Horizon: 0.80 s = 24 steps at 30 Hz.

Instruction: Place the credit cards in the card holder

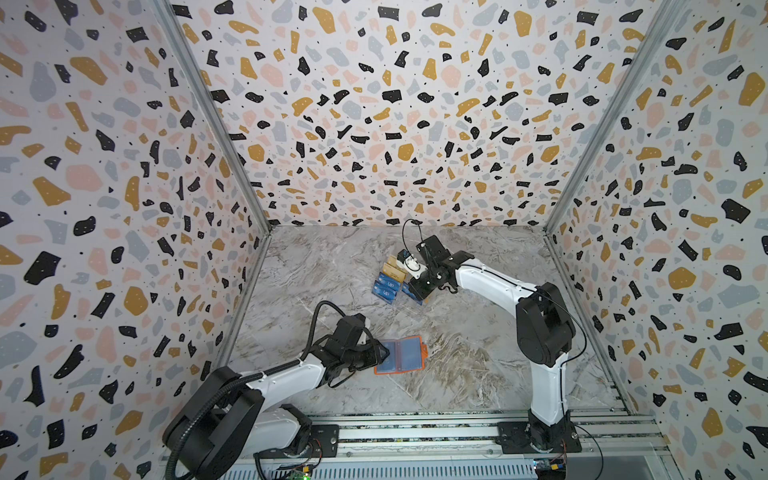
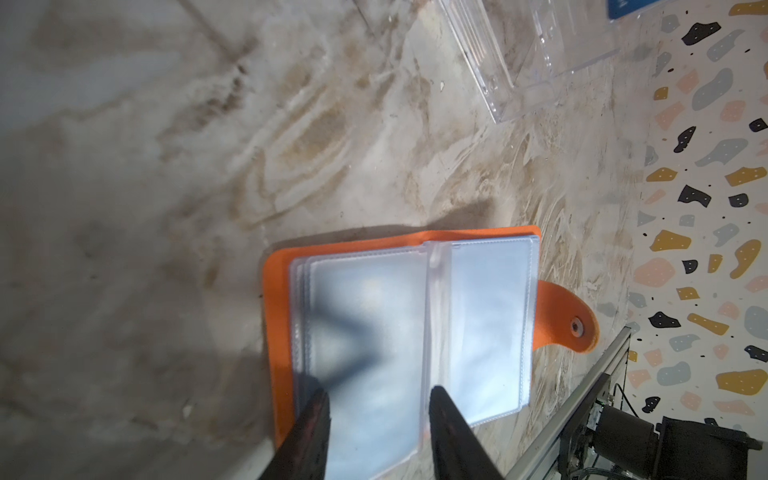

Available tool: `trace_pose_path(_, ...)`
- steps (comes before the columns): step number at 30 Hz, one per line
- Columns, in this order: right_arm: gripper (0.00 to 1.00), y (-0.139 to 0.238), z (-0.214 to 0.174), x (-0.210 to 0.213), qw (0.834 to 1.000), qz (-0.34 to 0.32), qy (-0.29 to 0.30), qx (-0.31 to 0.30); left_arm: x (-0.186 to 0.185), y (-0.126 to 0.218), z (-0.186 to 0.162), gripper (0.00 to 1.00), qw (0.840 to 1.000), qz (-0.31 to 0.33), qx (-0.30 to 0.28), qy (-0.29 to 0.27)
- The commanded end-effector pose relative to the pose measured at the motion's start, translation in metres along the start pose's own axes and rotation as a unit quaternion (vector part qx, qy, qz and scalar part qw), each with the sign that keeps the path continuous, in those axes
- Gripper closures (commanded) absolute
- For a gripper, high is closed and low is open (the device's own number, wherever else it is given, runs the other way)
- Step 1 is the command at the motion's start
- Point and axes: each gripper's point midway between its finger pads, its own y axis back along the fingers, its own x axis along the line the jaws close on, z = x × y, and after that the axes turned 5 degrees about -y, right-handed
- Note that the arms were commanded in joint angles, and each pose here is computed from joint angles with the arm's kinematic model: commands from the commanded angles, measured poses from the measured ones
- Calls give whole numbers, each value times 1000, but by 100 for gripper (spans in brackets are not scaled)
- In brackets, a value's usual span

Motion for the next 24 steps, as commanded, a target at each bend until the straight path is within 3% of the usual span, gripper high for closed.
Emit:
trace_pose_path(1, 100, 57, 39, 17, 998, 12, -7, -66, 2, 3, 4, 58, 1000, 10, -9, 1)
trace_pose_path(5, 100, 70, 35, 26, 995, 30, -43, -80, 0, 4, 6, 58, 1000, 7, -12, 1)
trace_pose_path(9, 100, 74, 14, 47, 987, 91, -102, -80, 0, 4, 6, 58, 1000, 8, -11, -3)
trace_pose_path(15, 100, 58, -45, 96, 947, 223, -229, -45, 1, 2, 5, 58, 1000, 7, -8, -4)
trace_pose_path(19, 100, 39, -80, 116, 920, 264, -290, -16, 1, 0, 2, 58, 1000, 6, -1, -2)
trace_pose_path(24, 100, 18, -108, 126, 908, 271, -318, 21, 1, 0, 1, 58, 1000, 5, 1, -2)
